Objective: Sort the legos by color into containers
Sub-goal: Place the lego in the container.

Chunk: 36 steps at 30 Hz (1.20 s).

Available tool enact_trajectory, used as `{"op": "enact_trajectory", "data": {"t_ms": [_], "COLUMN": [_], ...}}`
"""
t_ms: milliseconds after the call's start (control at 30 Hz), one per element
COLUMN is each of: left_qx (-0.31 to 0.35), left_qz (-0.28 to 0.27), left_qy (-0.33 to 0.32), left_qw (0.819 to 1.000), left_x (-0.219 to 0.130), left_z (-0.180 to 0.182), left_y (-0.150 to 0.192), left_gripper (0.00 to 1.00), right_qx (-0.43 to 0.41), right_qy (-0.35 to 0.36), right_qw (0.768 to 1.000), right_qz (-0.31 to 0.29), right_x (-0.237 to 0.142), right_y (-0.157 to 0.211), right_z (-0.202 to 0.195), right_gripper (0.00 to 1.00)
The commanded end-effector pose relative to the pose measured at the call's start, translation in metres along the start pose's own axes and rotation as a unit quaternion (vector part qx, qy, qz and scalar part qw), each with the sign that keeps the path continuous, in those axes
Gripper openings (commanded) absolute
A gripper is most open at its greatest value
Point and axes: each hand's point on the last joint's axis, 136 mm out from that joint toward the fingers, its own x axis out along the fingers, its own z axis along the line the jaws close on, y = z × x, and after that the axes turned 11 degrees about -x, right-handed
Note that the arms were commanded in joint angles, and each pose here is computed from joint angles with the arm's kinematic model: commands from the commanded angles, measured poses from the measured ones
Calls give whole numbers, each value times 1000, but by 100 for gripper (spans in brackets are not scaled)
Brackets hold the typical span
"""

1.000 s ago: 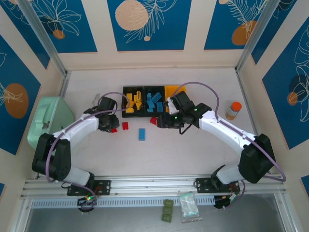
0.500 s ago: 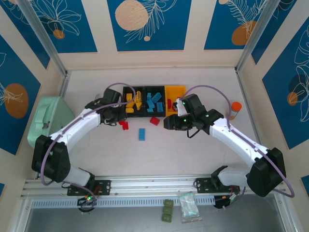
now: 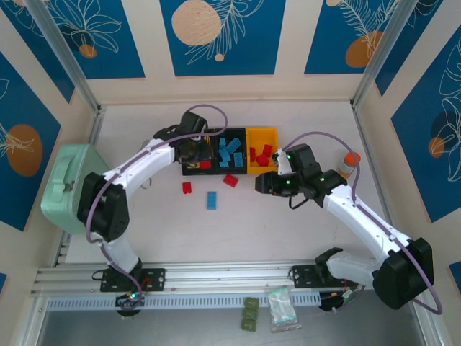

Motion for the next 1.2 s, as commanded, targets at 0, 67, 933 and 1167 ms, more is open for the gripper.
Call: {"op": "enact_trajectory", "data": {"t_ms": [0,67,933,1167], "left_qx": [25,34,101,106], "left_qz": [23,26,11,14], "left_qy": [21,30,84,98], "left_qw": [999,999,991,989], "left_x": [6,11,111,106], "left_z": [-32,-49,-172,-180], "left_y": [8,8,-13,-10], "left_gripper": [19,19,30,50], "right_qx": [27,40,119,123], "right_qy": [8,16,26,17], "right_qw": [1000,999,992,991], "right_qz": [-5,-9,-36,-38], "right_x": [-8,-12,-33,-31], "right_y": [5,6,29,27], "right_z": [-11,-18,-59,-59], "right_gripper": [48,48,48,48]}}
